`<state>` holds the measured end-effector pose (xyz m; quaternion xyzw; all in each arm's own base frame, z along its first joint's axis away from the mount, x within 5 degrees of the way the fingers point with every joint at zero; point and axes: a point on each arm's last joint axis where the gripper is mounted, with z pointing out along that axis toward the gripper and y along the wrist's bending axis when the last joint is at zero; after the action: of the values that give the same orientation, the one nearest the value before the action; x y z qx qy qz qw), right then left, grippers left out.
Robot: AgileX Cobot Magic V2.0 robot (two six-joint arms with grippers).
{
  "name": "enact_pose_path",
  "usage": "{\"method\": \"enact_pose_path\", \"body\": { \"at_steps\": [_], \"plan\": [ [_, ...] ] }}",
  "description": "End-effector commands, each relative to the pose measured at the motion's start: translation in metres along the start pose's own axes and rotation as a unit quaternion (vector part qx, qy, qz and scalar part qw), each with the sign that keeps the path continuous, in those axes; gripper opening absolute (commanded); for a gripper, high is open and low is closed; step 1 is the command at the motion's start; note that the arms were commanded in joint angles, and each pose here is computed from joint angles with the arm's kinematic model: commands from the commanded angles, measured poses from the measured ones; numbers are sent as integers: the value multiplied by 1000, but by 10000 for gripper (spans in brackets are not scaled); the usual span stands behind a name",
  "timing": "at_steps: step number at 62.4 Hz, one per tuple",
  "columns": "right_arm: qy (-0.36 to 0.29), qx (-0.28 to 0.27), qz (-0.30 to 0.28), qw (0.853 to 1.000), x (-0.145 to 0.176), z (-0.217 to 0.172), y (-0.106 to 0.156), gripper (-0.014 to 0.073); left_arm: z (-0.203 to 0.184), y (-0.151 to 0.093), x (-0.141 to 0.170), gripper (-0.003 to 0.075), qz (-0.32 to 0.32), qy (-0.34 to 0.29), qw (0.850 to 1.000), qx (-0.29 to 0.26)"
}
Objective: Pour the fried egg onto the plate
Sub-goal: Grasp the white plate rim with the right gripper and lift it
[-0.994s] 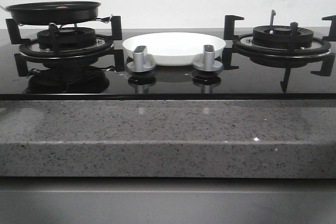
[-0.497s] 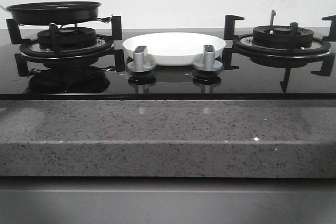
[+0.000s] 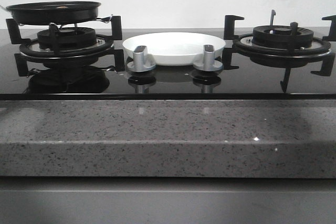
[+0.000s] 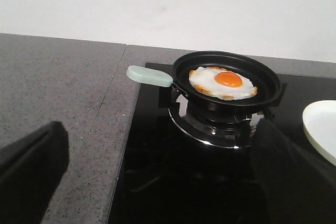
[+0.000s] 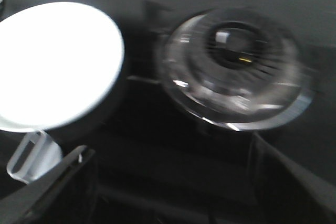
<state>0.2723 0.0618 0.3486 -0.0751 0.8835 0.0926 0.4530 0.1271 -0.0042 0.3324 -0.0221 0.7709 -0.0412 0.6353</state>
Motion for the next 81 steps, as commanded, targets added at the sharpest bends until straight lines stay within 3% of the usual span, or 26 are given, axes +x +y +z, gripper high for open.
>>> {"method": "enact_pose_path", "body": {
  "at_steps": [1, 14, 34, 56, 64, 74, 81],
  "plan": [
    [-23, -20, -7, 1000, -32, 17, 13, 535, -3, -2, -20, 691, -7, -59, 998, 8],
    [36, -33, -18, 999, -67, 75, 23, 351, -3, -2, -20, 690, -7, -59, 998, 8],
    [166, -72, -70, 981, -91, 154, 31, 349, -3, -2, -20, 691, -7, -59, 998, 8],
    [209, -82, -84, 971, -91, 197, 31, 335, -2, -2, -20, 691, -7, -58, 998, 7],
    [210, -82, -84, 971, -90, 198, 31, 188, 1, -2, -19, 690, -8, -51, 999, 7],
    [215, -81, -84, 970, -93, 194, 28, -99, 2, -2, -18, 691, -8, -50, 999, 7],
    [219, -79, -78, 969, -96, 186, 22, -107, 2, -2, -18, 691, -8, -50, 999, 7]
  ]
}}
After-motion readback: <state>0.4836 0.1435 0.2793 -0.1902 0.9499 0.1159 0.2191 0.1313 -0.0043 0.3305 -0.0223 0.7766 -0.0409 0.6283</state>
